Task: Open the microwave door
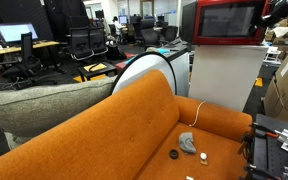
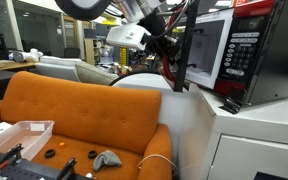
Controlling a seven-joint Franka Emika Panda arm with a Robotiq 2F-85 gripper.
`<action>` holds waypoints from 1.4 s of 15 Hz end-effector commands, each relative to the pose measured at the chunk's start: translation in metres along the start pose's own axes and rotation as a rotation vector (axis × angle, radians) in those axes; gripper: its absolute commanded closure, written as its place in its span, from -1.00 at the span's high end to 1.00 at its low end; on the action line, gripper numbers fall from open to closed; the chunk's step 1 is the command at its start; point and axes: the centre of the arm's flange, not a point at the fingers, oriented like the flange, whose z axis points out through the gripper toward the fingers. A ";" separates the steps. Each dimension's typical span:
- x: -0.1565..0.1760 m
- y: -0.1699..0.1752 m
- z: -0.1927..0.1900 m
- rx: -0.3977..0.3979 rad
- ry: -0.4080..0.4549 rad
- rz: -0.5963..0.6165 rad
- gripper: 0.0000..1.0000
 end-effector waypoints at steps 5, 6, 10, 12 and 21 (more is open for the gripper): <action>-0.034 -0.040 -0.031 0.149 -0.086 -0.143 -0.85; -0.037 -0.042 -0.034 0.156 -0.080 -0.155 -0.85; -0.048 -0.051 -0.050 0.180 -0.065 -0.211 -0.85; -0.054 -0.056 -0.059 0.196 -0.064 -0.249 -0.85; -0.072 -0.068 -0.094 0.274 -0.149 -0.349 -0.85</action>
